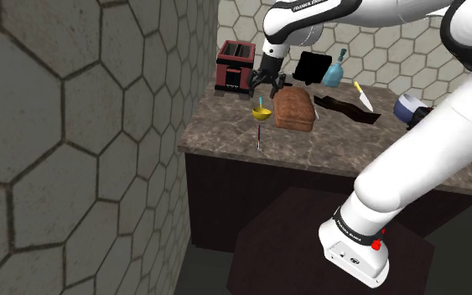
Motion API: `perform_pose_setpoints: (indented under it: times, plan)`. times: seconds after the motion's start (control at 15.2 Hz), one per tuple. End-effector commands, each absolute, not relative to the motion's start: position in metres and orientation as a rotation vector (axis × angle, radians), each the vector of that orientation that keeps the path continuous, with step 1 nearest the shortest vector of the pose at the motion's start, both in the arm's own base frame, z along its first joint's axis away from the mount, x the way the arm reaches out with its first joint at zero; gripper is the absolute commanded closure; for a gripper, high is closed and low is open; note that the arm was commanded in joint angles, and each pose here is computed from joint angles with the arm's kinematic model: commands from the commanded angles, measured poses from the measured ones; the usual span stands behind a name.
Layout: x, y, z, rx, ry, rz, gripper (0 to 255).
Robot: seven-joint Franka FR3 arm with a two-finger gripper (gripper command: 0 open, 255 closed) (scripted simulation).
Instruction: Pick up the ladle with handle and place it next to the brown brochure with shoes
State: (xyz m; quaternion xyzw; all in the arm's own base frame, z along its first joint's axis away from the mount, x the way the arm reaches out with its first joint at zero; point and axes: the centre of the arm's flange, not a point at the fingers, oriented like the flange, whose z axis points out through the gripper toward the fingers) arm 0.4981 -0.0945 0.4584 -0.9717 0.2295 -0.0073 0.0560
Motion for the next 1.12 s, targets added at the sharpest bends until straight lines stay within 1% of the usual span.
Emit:
perform_pose_setpoints:
  times: [0.0, 0.66, 1.06]
  plan:
    - [0.512, -0.114, 0.444, -2.91, 0.8, -0.017, 0]
    - [0.557, -0.217, 0.371, -2.681, 1.264, 0.009, 0]
    - [0.56, -0.212, 0.34, -2.681, 1.264, 0.009, 0]
